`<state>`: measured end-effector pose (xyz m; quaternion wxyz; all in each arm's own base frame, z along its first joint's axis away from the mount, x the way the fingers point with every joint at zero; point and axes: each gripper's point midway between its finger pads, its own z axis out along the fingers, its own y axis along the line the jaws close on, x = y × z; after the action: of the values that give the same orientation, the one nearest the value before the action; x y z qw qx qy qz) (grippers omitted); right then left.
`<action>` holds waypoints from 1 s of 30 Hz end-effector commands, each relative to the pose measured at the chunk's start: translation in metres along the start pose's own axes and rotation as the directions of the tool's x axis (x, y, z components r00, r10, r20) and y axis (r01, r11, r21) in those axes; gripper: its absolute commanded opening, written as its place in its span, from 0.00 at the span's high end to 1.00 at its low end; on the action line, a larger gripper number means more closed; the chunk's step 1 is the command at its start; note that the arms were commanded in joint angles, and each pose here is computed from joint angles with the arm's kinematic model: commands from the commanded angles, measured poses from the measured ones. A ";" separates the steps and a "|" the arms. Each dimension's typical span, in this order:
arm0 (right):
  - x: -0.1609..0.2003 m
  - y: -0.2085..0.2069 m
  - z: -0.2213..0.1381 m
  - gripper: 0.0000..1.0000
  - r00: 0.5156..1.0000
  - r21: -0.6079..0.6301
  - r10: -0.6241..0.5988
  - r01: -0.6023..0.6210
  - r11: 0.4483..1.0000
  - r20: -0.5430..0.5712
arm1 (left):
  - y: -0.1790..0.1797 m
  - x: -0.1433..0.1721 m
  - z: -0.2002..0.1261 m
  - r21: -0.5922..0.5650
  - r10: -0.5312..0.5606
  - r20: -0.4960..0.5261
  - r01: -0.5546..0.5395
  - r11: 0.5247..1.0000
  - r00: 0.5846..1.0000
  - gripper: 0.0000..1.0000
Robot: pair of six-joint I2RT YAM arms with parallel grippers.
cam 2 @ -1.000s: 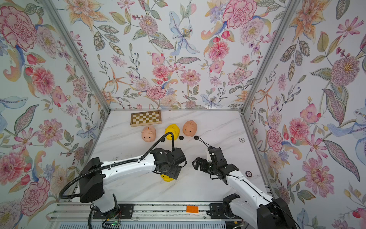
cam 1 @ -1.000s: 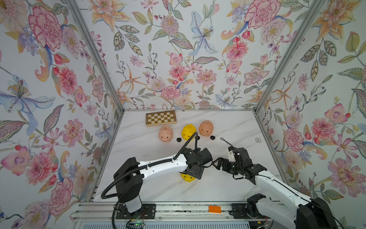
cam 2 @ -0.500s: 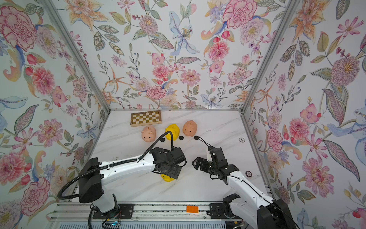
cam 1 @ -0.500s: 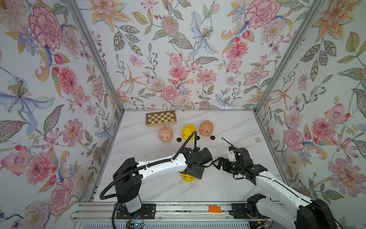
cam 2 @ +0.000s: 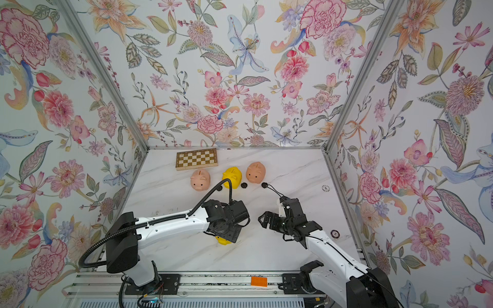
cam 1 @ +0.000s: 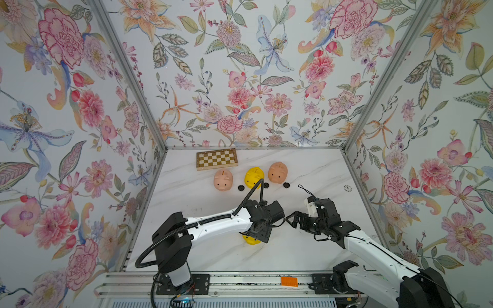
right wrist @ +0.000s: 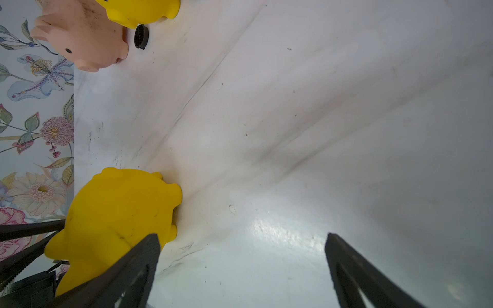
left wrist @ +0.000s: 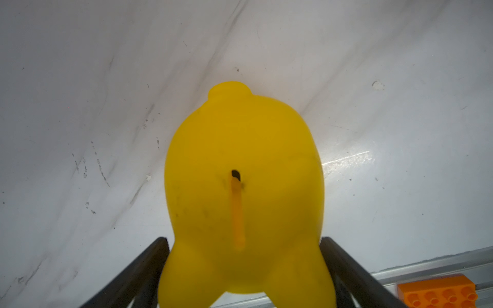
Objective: Open piggy banks
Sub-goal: Adjust the piggy bank at the center of the board.
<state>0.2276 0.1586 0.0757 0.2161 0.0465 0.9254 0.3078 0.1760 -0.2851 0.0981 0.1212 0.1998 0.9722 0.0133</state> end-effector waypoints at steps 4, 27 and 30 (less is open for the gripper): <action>0.002 0.009 -0.001 0.01 0.999 -0.068 -0.032 0.032 0.997 0.008 | -0.020 -0.008 -0.012 0.165 -0.016 0.073 0.004 0.986 0.997 0.17; -0.025 0.071 -0.029 0.01 0.985 -0.288 -0.126 0.155 0.945 0.116 | -0.003 -0.047 -0.011 0.715 -0.332 0.195 0.098 0.693 0.923 0.19; -0.027 0.076 -0.026 0.01 0.984 -0.297 -0.128 0.159 0.941 0.122 | 0.005 -0.045 -0.001 0.706 -0.330 0.188 0.106 0.700 0.925 0.14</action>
<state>0.2286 0.1906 0.1296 0.2676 -0.0291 0.8704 0.4122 0.2112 -0.2944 0.1020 0.1711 0.1001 0.9103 -0.3634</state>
